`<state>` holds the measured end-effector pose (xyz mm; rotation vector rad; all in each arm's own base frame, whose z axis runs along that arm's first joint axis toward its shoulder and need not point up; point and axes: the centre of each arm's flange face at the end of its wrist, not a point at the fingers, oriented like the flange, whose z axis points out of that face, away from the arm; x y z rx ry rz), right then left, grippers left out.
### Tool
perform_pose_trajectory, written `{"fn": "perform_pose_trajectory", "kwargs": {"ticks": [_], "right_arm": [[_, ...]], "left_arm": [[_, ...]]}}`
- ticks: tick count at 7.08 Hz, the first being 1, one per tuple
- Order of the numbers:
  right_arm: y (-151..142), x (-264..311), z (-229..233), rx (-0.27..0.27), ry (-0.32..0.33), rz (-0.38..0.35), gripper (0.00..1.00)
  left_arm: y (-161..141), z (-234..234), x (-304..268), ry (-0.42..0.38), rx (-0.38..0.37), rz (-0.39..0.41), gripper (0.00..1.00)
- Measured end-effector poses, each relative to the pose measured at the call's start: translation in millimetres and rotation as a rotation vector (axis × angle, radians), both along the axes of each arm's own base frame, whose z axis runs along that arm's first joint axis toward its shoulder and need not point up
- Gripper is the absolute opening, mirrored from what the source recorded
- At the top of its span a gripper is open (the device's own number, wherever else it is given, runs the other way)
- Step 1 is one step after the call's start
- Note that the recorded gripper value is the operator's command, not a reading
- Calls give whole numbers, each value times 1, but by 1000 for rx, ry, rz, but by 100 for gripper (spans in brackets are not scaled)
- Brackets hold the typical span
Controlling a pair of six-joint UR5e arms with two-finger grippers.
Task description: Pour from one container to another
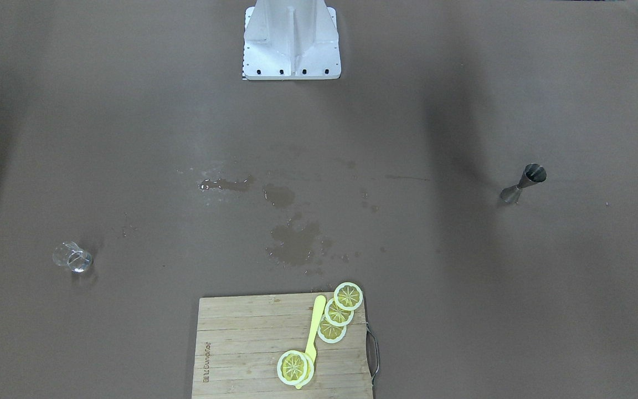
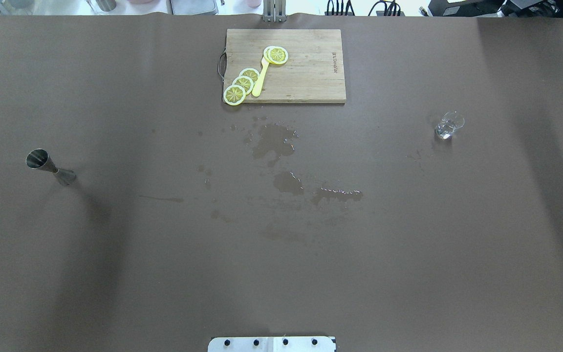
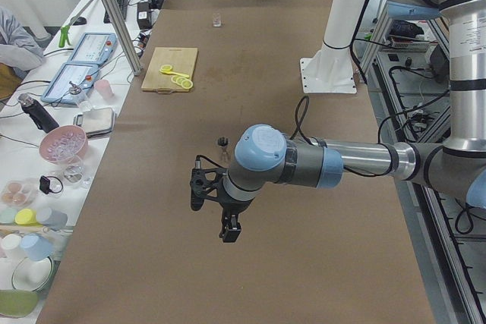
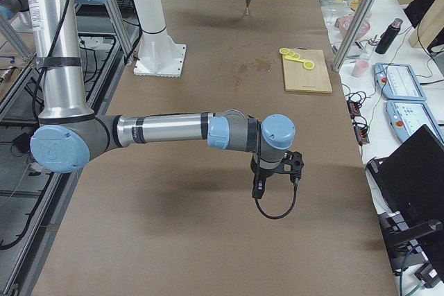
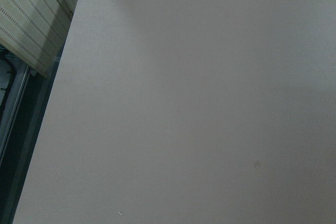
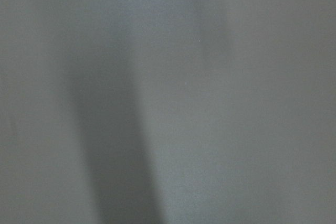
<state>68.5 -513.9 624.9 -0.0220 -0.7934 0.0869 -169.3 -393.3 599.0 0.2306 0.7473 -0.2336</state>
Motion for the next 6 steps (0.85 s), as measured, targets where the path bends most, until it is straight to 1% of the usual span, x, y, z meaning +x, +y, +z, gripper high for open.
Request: {"fn": "perform_pose_trajectory", "kwargs": {"ticks": [1, 3, 4, 5, 6], "right_arm": [[1, 0, 14, 64, -2, -1, 100], [-1, -3, 51, 220, -35, -8, 100], [-1, -6, 59, 292, -59, -16, 100], [-5, -8, 60, 341, -71, -23, 100], [-8, -10, 60, 364, -81, -28, 100]], "left_arm": [[-2, 0, 5, 1, 2, 12, 99], [-6, -1, 15, 0, 9, 38, 99], [-9, -1, 19, 34, 45, 50, 99], [-16, -9, 25, 89, 141, 68, 99], [-27, -16, 28, 120, 219, 72, 99]]}}
